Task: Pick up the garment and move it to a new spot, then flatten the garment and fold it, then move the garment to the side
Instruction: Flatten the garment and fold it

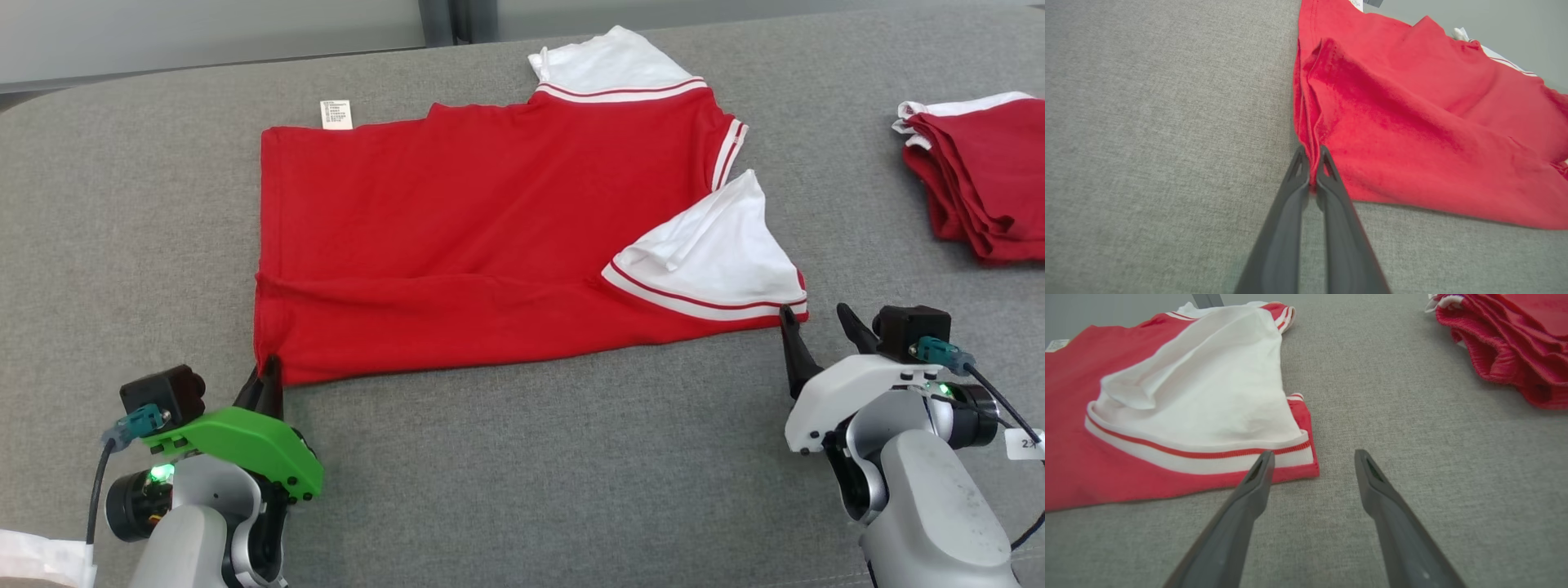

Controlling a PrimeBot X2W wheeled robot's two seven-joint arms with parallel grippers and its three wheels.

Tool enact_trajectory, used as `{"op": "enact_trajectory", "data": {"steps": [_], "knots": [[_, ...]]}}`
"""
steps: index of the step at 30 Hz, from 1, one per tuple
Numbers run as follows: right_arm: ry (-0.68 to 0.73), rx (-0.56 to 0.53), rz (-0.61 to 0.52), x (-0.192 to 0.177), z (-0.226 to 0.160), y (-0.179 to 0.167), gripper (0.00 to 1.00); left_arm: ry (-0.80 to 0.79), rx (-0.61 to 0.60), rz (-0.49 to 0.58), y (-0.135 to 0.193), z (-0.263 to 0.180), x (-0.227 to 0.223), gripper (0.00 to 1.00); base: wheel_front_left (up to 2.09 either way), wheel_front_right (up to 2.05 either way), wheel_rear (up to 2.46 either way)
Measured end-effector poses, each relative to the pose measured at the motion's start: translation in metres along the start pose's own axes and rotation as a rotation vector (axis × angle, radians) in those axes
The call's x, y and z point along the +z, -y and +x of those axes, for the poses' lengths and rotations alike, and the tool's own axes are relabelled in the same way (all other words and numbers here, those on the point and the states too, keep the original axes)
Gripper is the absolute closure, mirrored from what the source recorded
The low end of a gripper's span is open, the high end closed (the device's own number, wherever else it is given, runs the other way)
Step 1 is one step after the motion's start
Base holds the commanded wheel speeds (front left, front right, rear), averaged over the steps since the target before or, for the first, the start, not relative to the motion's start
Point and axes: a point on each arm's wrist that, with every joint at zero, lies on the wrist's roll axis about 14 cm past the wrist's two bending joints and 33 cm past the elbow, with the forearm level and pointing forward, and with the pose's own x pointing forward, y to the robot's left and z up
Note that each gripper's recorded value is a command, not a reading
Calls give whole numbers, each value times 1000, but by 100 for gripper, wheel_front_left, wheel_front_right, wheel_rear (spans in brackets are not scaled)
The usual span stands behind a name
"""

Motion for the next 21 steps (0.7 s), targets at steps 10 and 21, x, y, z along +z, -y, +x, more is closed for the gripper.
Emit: {"op": "enact_trajectory", "data": {"steps": [10, 21], "knots": [[-103, 38, 13, -17, 21, -17, 52, 11, 17, -15, -5, -9, 1, 100, 0, 0, 0], [-46, 60, 13, 1, 21, -15, 100, 58, -11, -14, 3, -17, 9, 100, 0, 0, 0]]}}
